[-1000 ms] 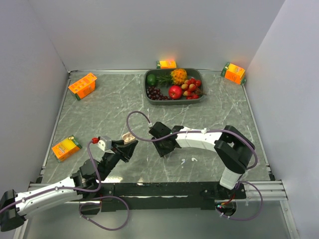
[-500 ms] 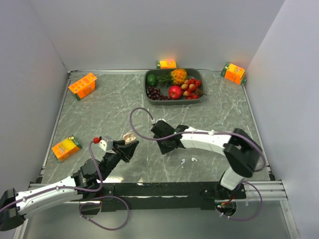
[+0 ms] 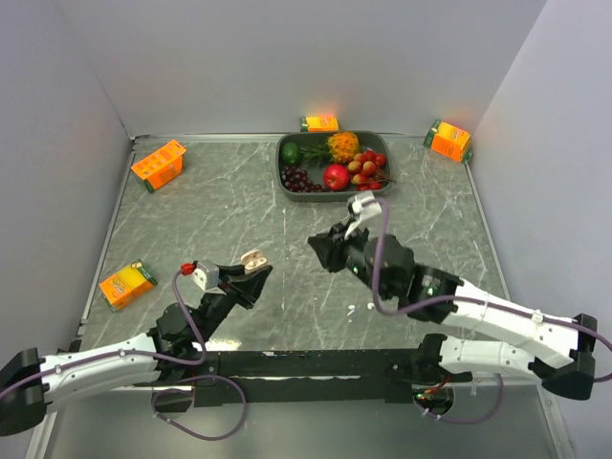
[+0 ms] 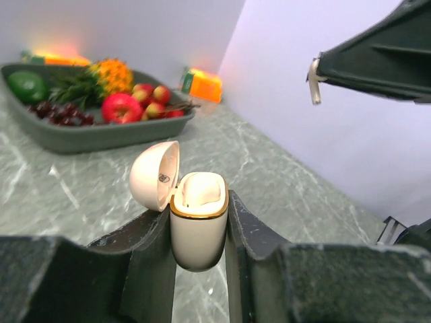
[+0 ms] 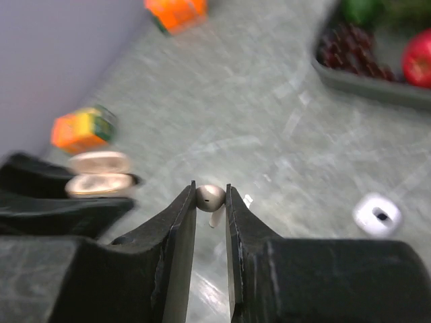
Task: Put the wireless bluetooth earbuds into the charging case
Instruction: Pick up the earbud from the center of the board, then place the earbud in the charging case.
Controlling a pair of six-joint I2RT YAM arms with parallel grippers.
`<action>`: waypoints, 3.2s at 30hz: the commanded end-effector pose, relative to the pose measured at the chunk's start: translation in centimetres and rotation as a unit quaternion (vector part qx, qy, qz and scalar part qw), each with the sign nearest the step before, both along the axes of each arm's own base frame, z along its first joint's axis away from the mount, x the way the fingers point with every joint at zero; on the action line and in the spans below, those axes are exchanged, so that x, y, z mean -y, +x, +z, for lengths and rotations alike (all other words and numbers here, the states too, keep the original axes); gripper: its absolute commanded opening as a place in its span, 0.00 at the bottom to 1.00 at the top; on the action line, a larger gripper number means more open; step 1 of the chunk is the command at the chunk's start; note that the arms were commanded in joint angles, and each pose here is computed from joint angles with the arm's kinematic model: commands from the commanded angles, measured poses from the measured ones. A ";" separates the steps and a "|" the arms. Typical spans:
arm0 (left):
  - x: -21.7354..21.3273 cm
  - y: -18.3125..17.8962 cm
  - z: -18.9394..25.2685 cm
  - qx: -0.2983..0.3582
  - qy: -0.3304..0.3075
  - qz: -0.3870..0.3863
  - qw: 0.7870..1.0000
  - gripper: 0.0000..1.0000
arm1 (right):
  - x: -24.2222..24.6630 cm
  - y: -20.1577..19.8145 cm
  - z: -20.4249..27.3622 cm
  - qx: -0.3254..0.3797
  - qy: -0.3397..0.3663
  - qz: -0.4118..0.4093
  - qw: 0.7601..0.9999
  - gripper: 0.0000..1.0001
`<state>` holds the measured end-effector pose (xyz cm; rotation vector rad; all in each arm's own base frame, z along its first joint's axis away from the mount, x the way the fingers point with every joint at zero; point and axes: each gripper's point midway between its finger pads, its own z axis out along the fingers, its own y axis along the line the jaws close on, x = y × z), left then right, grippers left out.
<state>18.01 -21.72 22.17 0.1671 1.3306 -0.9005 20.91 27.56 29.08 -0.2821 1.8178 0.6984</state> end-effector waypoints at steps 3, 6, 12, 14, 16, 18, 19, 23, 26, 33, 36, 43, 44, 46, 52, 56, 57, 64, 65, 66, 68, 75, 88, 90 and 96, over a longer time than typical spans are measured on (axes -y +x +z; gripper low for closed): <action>1.8 -2.0 3.6 0.106 -0.027 -0.061 0.992 0.01 | -2.1 -1.7 3.3 0.082 0.075 0.010 0.994 0.00; 2.6 -3.0 4.9 0.145 -0.034 -0.088 0.985 0.01 | -3.1 -2.8 3.7 0.090 0.094 0.029 0.991 0.00; 3.6 -3.6 5.5 0.165 -0.031 -0.112 0.979 0.01 | -3.7 -3.8 4.1 0.121 0.099 0.040 0.987 0.00; 3.9 -3.7 5.3 0.164 -0.030 -0.116 0.979 0.01 | -3.8 -3.9 4.1 0.134 0.099 0.036 0.985 0.00; 3.9 -3.6 5.4 0.161 -0.033 -0.117 0.979 0.01 | -4.1 -4.3 4.5 0.149 0.106 0.041 0.982 0.00; 3.9 -3.7 5.4 0.159 -0.039 -0.118 0.979 0.01 | -4.2 -4.4 4.3 0.154 0.102 0.038 0.982 0.00; 3.9 -3.6 5.4 0.158 -0.039 -0.117 0.980 0.01 | -4.6 -4.7 4.1 0.157 0.095 0.042 0.982 0.00; 4.1 -3.6 5.6 0.158 -0.040 -0.120 0.979 0.01 | -5.2 -4.8 4.1 0.166 0.091 0.044 0.981 0.00; 4.2 -3.6 5.7 0.158 -0.040 -0.121 0.979 0.01 | -5.6 -5.0 3.8 0.167 0.088 0.050 0.981 0.00; 4.1 -3.7 5.8 0.158 -0.042 -0.122 0.979 0.01 | -6.4 -5.3 2.7 0.160 0.075 0.062 0.982 0.00; 4.1 -3.7 5.9 0.158 -0.042 -0.122 0.979 0.01 | -6.7 -5.4 2.3 0.156 0.071 0.067 0.983 0.00; 4.1 -3.7 6.3 0.159 -0.046 -0.120 0.979 0.01 | -7.2 -5.6 0.9 0.141 0.060 0.076 0.985 0.00; 4.1 -3.6 6.2 0.158 -0.045 -0.119 0.979 0.01 | -7.1 -5.6 0.9 0.140 0.059 0.077 0.985 0.00; 4.1 -3.6 6.3 0.158 -0.046 -0.120 0.979 0.01 | -7.2 -5.6 0.6 0.138 0.057 0.076 0.986 0.00; 4.1 -3.6 6.4 0.157 -0.049 -0.118 0.979 0.01 | -7.3 -5.7 0.0 0.133 0.051 0.077 0.987 0.00; 4.1 -3.5 6.6 0.157 -0.050 -0.119 0.979 0.01 | -7.3 -5.6 -0.3 0.130 0.046 0.075 0.988 0.00; 4.1 -3.6 6.6 0.157 -0.051 -0.120 0.979 0.01 | -7.3 -5.6 -0.5 0.129 0.044 0.076 0.988 0.00; 4.0 -3.5 6.7 0.157 -0.053 -0.117 0.979 0.01 | -7.3 -5.5 -0.5 0.126 0.034 0.077 0.988 0.01; 4.0 -3.4 6.7 0.157 -0.052 -0.115 0.980 0.01 | -7.4 -5.7 -0.6 0.123 0.031 0.080 0.989 0.09; 4.0 -3.4 6.7 0.156 -0.052 -0.115 0.980 0.01 | -7.5 -5.6 -0.4 0.123 0.030 0.080 0.989 0.13; 4.0 -3.4 6.8 0.156 -0.053 -0.114 0.980 0.01 | -7.4 -5.6 -0.6 0.121 0.026 0.080 0.989 0.18; 3.8 -3.3 6.9 0.157 -0.054 -0.107 0.980 0.01 | -7.2 -5.9 -0.6 0.117 0.024 0.082 0.989 0.26; 3.5 -3.0 6.8 0.155 -0.055 -0.098 0.981 0.01 | -6.9 -6.4 0.7 0.122 0.032 0.077 0.989 0.48; 3.5 -3.0 6.8 0.155 -0.055 -0.098 0.982 0.01 | -6.7 -6.3 1.4 0.126 0.038 0.073 0.989 0.51; 3.4 -2.9 6.7 0.152 -0.055 -0.095 0.982 0.01 | -5.7 -6.5 4.2 0.133 0.068 0.070 0.986 0.58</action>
